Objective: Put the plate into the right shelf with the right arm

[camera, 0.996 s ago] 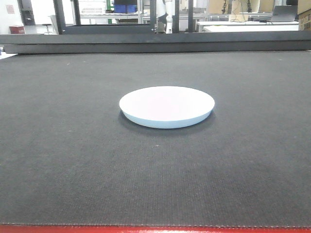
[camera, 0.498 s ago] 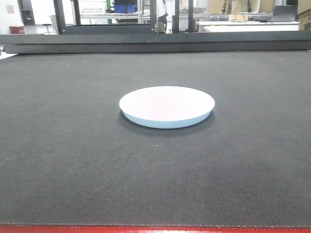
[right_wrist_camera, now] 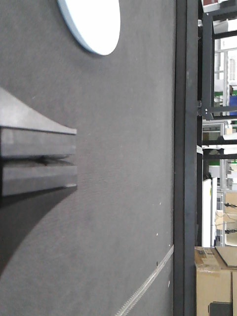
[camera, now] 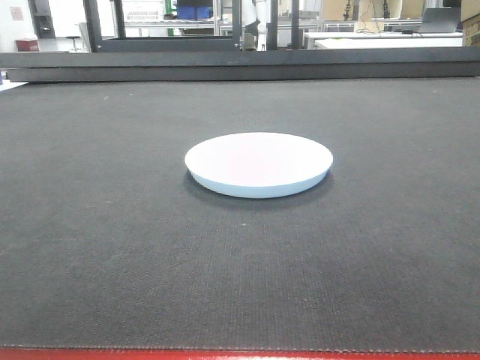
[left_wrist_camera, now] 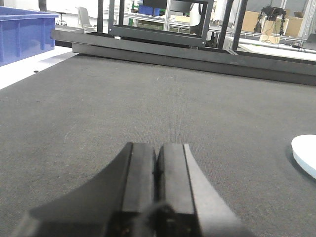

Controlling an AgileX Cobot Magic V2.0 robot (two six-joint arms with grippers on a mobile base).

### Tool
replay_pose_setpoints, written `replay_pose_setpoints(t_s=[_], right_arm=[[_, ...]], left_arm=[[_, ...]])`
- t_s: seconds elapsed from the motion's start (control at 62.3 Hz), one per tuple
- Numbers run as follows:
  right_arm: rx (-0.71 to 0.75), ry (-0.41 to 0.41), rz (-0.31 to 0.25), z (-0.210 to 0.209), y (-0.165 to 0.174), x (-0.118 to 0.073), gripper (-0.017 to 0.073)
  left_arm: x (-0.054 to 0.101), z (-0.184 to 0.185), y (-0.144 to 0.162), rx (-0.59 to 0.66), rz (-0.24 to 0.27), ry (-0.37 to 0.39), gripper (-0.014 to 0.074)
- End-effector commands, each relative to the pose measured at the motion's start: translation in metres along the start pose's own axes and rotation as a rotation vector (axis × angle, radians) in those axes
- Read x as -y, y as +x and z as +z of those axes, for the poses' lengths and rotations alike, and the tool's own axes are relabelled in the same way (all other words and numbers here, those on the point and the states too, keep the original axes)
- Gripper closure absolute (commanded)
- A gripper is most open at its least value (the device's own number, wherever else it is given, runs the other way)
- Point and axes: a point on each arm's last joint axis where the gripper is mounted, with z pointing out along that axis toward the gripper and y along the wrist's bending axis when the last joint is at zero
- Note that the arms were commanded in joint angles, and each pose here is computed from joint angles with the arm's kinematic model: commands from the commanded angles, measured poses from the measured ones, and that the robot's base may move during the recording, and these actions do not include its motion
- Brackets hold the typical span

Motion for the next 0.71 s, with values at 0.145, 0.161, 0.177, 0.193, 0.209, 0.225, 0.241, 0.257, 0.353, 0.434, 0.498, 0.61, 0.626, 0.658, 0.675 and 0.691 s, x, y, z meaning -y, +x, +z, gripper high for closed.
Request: replay_pose_setpoints(t_s=[0.145,0.161,0.177,0.193,0.209,0.225,0.241,0.257,0.353,0.434,0.498,0.61,0.626,0.658,0.675,0.691], right_arm=[[-0.036,-0.003,-0.005,0.004,-0.073,-0.005,0.0332],[-0.04,-0.003,-0.005,0.006,-0.076,-0.005,0.0306],[-0.04,-0.003,-0.005,0.007,-0.079,-0.005,0.0265],[-0.053,-0.003,-0.005,0.01,-0.081,-0.005,0.0239],[-0.055,-0.002,-0.005,0.012,-0.084,-0.006,0.02],[-0.069,-0.002,-0.004,0.015,-0.085,-0.006,0.0176],[-0.074,-0.001,-0.004,0.017,-0.088,-0.006,0.0143],[-0.091,0.0,-0.004,0.021,-0.089,-0.006,0.0123],[-0.17,-0.012,-0.004,0.04,-0.095,-0.007,0.0054],[-0.23,-0.051,-0.009,0.06,-0.101,-0.012,0.0061],[-0.282,-0.087,-0.015,0.077,-0.107,-0.019,0.0069],[-0.398,-0.152,-0.019,0.115,-0.121,-0.035,0.0093],[-0.41,-0.162,-0.008,0.119,-0.125,-0.039,0.0099],[-0.449,-0.179,0.004,0.131,-0.129,-0.045,0.0109],[-0.47,-0.19,0.008,0.139,-0.131,-0.05,0.0116],[-0.483,-0.197,0.009,0.143,-0.133,-0.053,0.012]], left_arm=[[0.001,-0.001,-0.006,0.096,-0.006,0.009,0.0641],[0.001,-0.001,-0.006,0.096,-0.006,0.009,0.0641],[0.001,-0.001,-0.006,0.096,-0.006,0.009,0.0641],[0.001,-0.001,-0.006,0.096,-0.006,0.009,0.0641],[0.001,-0.001,-0.006,0.096,-0.006,0.009,0.0641],[0.001,-0.001,-0.006,0.096,-0.006,0.009,0.0641],[0.001,-0.001,-0.006,0.096,-0.006,0.009,0.0641],[0.001,-0.001,-0.006,0.096,-0.006,0.009,0.0641],[0.001,-0.001,-0.006,0.096,-0.006,0.009,0.0641],[0.001,-0.001,-0.006,0.096,-0.006,0.009,0.0641],[0.001,-0.001,-0.006,0.096,-0.006,0.009,0.0641],[0.001,-0.001,-0.006,0.096,-0.006,0.009,0.0641],[0.001,-0.001,-0.006,0.096,-0.006,0.009,0.0641],[0.001,-0.001,-0.006,0.096,-0.006,0.009,0.0641],[0.001,-0.001,-0.006,0.096,-0.006,0.009,0.0641],[0.001,-0.001,-0.006,0.096,-0.006,0.009,0.0641]])
